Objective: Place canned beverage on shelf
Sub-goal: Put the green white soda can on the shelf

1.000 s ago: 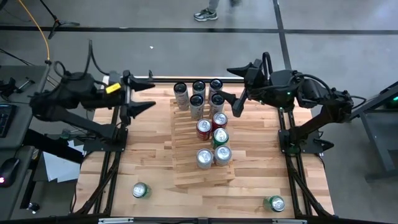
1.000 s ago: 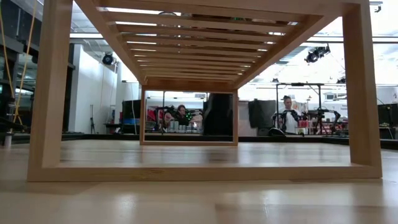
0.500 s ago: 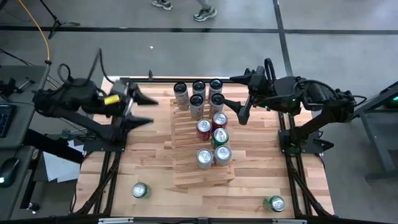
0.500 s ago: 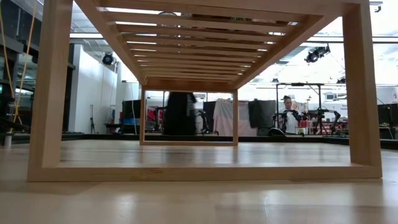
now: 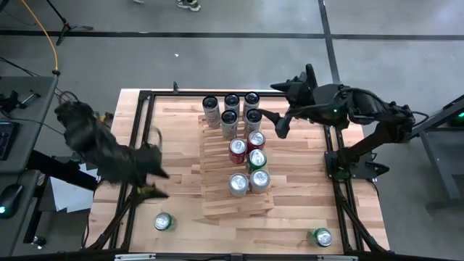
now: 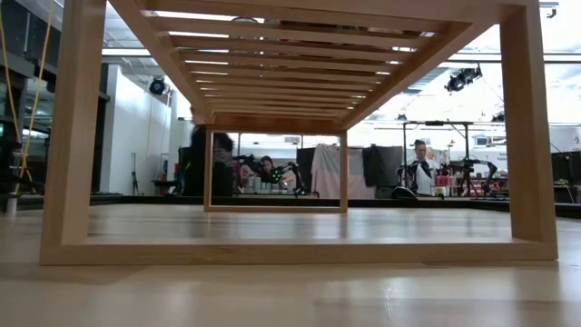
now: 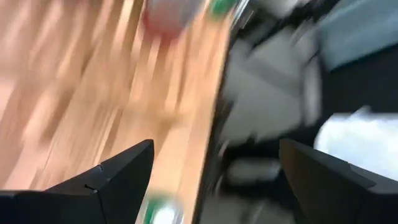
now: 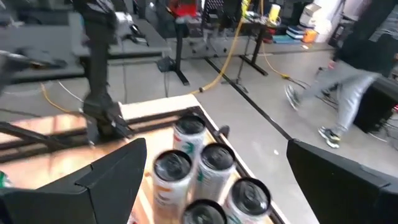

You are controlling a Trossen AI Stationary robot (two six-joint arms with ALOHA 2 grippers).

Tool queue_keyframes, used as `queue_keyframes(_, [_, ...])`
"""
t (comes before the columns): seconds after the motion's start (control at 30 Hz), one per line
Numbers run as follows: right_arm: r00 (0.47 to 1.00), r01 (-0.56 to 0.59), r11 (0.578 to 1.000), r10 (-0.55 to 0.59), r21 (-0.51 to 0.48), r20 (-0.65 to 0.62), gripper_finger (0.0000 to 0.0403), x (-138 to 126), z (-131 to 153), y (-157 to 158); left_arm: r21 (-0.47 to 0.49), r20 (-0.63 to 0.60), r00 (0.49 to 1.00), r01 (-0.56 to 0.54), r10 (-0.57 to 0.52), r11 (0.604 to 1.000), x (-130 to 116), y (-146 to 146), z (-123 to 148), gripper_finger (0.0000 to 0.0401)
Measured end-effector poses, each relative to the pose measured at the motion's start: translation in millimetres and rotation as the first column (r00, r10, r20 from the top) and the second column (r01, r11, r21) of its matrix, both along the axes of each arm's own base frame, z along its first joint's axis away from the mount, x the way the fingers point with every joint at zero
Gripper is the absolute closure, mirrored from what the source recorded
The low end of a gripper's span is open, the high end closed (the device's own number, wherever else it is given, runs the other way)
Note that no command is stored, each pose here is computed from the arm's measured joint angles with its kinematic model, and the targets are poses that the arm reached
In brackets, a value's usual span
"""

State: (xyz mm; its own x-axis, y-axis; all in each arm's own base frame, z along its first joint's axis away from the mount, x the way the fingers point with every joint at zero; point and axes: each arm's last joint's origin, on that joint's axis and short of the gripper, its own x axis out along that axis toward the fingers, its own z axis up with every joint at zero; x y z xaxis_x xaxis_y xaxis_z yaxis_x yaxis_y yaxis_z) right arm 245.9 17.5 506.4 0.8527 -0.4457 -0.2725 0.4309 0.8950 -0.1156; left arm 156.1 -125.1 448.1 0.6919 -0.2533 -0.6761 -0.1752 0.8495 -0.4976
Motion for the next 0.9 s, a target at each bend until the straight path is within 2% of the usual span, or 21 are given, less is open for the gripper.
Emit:
queue_keyframes(0.07, [0.999, 0.014, 1.0, -0.014, -0.004, -0.03, 0.0029, -1, -3, -4, 0.031, -0.164, 0.986, 0.025, -0.02, 0.999, -1, -18, -15, 0.0064])
queue_keyframes(0.13, [0.998, 0.028, 1.0, -0.028, -0.008, -0.057, 0.0029, -1, -5, -7, 0.077, -0.326, 0.945, 0.05, -0.022, 0.996, -2, -35, -33, 0.0064])
queue_keyframes(0.23, [0.994, 0.046, 0.999, -0.047, -0.013, -0.093, 0.0029, -3, -8, -12, 0.173, -0.442, 0.897, 0.082, 0.003, 0.981, -5, -64, -56, 0.0064])
queue_keyframes(0.4, [0.989, 0.069, 0.997, -0.071, -0.016, -0.129, 0.0029, -4, -11, -17, 0.248, -0.456, 0.89, 0.119, 0.008, 0.961, -1, -107, -84, 0.0064])
queue_keyframes(0.57, [0.984, 0.082, 0.997, -0.083, -0.016, -0.159, 0.0029, -5, -14, -20, 0.302, -0.472, 0.882, 0.168, -0.007, 0.938, 7, -131, -108, 0.0064])
queue_keyframes(0.73, [0.98, 0.094, 0.996, -0.093, -0.004, -0.175, 0.0029, -7, -16, -21, 0.274, -0.491, 0.864, 0.273, -0.11, 0.922, 12, -141, -142, 0.0064])
queue_keyframes(0.8, [0.978, 0.097, 0.995, -0.095, 0.002, -0.184, 0.0029, -7, -17, -21, 0.29, -0.528, 0.843, 0.288, -0.099, 0.913, 11, -138, -153, 0.0064])
queue_keyframes(0.9, [0.976, 0.105, 0.994, -0.101, 0.014, -0.192, 0.0029, -8, -18, -21, 0.329, -0.541, 0.838, 0.289, -0.071, 0.899, 9, -133, -160, 0.0064])
